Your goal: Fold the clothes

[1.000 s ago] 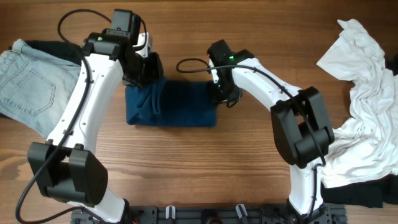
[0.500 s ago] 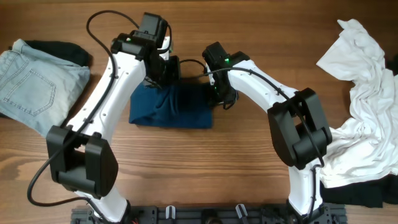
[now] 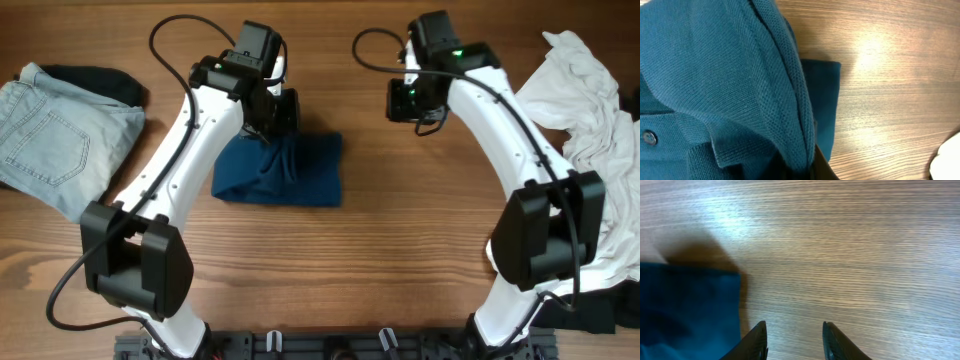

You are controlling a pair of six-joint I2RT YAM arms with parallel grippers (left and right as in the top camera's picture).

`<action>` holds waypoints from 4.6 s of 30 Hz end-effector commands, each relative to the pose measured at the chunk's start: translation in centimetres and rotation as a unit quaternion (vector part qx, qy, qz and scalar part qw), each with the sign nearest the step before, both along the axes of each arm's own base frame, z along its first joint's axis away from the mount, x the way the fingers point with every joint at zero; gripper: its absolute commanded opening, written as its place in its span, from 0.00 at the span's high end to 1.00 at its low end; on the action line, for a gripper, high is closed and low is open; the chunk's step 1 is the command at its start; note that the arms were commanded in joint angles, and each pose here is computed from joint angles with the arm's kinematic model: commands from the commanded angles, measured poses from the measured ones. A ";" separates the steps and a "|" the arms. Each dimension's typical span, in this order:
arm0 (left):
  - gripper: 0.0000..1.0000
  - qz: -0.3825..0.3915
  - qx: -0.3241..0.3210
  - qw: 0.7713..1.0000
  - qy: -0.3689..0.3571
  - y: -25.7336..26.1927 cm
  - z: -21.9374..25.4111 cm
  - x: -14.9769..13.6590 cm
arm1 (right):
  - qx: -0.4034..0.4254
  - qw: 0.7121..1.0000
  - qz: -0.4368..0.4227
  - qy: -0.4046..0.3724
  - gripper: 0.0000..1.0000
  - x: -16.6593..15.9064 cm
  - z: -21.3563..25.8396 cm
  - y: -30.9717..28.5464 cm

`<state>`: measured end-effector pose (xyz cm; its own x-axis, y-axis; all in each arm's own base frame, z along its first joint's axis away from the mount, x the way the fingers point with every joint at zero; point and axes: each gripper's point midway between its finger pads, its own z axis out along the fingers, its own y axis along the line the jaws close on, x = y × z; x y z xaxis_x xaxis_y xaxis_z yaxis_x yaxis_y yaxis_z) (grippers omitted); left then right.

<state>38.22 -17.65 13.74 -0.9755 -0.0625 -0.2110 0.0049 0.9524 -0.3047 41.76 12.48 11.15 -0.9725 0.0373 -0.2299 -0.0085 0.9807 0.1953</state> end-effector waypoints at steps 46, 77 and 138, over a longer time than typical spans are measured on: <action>0.24 0.137 0.040 0.990 0.013 12.6 -3.5 4.3 | -0.082 0.994 -0.076 -0.012 0.76 -8.9 2.4 6.8; 0.53 0.187 0.078 0.972 0.120 12.3 -7.0 -0.4 | 0.123 0.960 0.220 0.121 0.85 -14.4 -1.7 11.9; 0.96 0.299 0.046 0.920 -0.249 35.7 7.4 3.8 | -0.076 0.995 0.053 -0.046 0.54 -4.6 -0.8 2.3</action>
